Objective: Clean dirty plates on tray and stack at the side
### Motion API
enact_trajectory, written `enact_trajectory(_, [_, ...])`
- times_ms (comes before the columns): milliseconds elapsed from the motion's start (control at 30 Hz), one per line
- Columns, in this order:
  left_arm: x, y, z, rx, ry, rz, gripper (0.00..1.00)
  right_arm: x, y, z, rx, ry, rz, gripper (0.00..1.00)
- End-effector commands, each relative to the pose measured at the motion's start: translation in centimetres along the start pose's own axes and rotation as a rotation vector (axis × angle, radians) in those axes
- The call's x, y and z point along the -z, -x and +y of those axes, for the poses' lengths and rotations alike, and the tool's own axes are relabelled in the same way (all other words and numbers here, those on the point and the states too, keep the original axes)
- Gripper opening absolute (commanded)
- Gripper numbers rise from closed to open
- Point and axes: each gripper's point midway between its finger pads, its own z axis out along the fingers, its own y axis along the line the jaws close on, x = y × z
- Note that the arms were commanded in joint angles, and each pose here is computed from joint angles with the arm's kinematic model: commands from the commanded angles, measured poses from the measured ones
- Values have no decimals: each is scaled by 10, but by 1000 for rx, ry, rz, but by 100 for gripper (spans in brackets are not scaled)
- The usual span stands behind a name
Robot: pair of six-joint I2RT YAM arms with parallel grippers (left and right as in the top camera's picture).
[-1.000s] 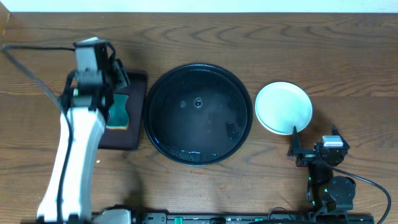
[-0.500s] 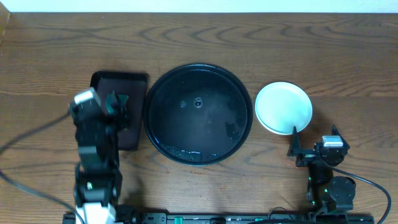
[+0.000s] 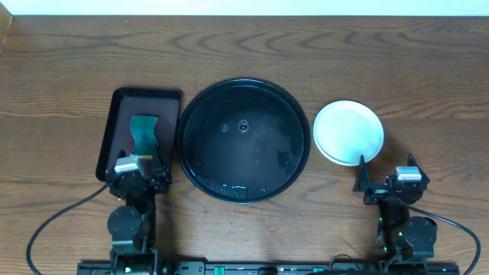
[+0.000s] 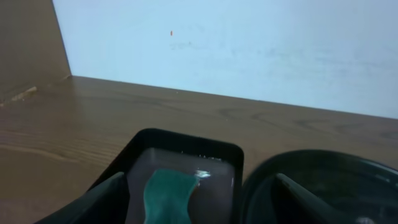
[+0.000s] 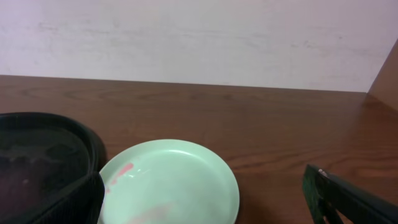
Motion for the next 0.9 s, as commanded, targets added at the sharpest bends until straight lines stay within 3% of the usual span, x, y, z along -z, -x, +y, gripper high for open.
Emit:
enact_trajectory(0, [3,-9,-2,-40,-19,6,73,0,-1,-1,11,-3,-1,99])
enact_trajectory(333, [12,-40,0,-116,-21,125,73,0,-1,-1,11,-3,-1,99])
enact_trajectory(867, [13,-33,-1,-113,-22,93,73,0,-1,-1,11,-3,-1,99])
